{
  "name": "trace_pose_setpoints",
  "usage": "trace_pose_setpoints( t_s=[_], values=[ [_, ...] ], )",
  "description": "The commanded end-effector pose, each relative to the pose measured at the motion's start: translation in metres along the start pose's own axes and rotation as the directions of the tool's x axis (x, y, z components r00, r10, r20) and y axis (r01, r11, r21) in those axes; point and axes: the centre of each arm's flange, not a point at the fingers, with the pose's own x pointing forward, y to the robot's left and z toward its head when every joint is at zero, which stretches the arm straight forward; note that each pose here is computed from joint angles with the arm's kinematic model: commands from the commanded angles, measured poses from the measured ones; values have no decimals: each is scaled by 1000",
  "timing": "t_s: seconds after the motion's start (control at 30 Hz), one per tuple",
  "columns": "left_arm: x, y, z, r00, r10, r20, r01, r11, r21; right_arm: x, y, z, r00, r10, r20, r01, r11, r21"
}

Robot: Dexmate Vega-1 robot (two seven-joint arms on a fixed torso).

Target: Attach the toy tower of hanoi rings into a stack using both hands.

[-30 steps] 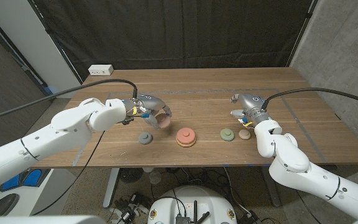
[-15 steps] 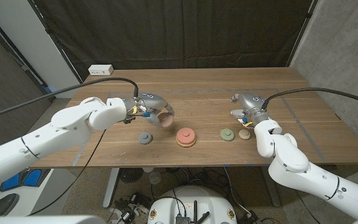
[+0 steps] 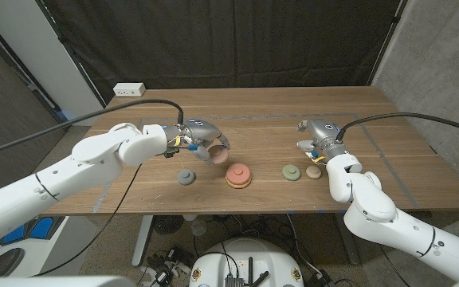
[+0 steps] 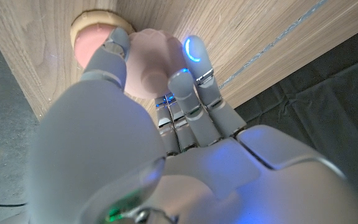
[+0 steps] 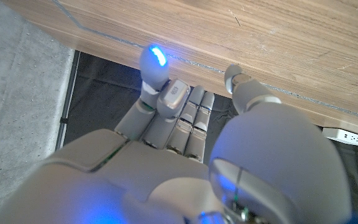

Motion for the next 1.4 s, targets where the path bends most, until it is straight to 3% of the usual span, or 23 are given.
trace_pose_setpoints(
  t_s=[0.03, 0.57, 1.4],
  values=[
    [10, 4, 14, 998, 10, 62, -10, 1000, 4, -4, 1, -2, 1000, -1, -8, 1, 1000, 6],
    [21, 5, 30, 993, -7, 117, 4, 999, 32, -8, -1, -4, 1000, -6, -15, 6, 1000, 1],
    [43, -5, 37, 989, -48, 143, 40, 998, 57, -9, -2, -9, 1000, 7, -30, -7, 1000, -2]
  ],
)
